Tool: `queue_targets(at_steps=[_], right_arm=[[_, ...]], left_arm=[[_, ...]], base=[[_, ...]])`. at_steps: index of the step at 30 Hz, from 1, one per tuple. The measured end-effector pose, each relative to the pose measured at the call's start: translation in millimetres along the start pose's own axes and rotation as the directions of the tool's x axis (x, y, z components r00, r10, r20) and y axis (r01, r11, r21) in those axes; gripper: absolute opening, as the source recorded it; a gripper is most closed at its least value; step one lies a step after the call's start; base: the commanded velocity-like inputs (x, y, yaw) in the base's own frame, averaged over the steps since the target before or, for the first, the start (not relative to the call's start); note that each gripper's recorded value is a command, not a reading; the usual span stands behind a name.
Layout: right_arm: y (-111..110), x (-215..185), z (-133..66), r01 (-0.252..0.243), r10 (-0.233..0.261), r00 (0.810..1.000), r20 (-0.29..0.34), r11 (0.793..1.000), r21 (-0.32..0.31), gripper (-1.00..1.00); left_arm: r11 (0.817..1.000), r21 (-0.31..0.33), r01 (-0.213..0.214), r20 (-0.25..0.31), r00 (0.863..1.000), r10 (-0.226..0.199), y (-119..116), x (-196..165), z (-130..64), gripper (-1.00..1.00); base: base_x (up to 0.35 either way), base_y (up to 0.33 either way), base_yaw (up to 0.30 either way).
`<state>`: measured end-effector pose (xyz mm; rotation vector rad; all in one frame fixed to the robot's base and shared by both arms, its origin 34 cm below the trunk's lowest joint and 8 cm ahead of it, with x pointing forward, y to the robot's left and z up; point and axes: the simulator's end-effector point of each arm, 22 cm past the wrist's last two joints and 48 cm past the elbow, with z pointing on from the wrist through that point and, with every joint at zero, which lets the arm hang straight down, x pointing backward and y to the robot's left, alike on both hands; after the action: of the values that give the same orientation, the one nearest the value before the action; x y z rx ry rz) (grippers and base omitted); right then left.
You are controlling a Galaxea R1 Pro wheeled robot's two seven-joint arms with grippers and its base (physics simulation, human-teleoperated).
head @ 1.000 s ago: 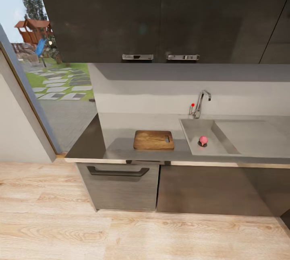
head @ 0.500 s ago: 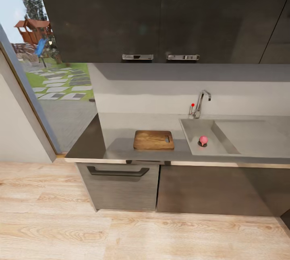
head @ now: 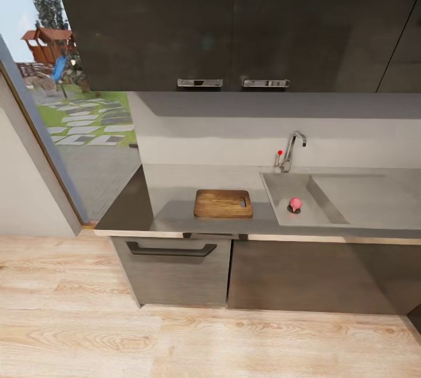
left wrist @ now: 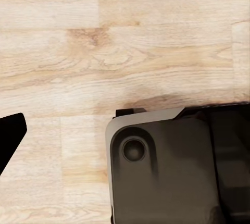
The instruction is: In the kitchen, take the Vidalia onion out of the sink, dice it on the chopping board with the paring knife, put the diced onion into the bowl on the countertop, then place both the paring knife and the chopping board into the sink.
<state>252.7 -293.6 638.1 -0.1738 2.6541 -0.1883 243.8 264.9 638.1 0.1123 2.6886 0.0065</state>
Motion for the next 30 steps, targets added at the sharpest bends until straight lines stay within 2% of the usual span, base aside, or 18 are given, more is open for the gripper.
queue_targets(at_steps=[7, 15, 19, 23, 30], right_arm=[[18.3, -1.6, -1.5, -0.015, 0.015, 1.000, 0.000, 1.000, -0.020, 1.00], [23.0, -1.5, -1.9, -0.018, 0.018, 1.000, -0.002, 1.000, -0.026, 1.00], [32.2, -6.5, -2.2, -0.024, 0.024, 1.000, 0.011, 0.999, -0.037, 1.00], [32.0, -16.6, -0.7, -0.033, 0.035, 0.999, 0.040, 0.999, -0.035, 1.00], [28.0, -59.2, 3.7, -0.054, 0.058, 0.985, 0.163, 0.998, -0.027, 1.00]], left_arm=[[1.000, 0.001, 0.000, 0.000, 1.000, 0.000, -0.4, 0.1, 0.0, 1.00], [1.000, 0.001, 0.001, -0.001, 1.000, -0.001, -1.1, 0.3, 0.0, 1.00], [1.000, 0.001, 0.001, -0.001, 1.000, -0.001, -1.1, 0.3, 0.0, 1.00], [1.000, 0.001, 0.001, -0.001, 1.000, -0.001, -0.8, 0.2, 0.0, 1.00], [1.000, 0.002, 0.001, 0.000, 1.000, -0.001, -1.4, -0.1, 0.0, 1.00]], base=[[0.000, 0.000, 0.000], [0.000, 0.000, 0.000], [0.000, 0.000, 0.000], [0.000, 0.000, 0.000], [0.000, -0.001, 0.000]])
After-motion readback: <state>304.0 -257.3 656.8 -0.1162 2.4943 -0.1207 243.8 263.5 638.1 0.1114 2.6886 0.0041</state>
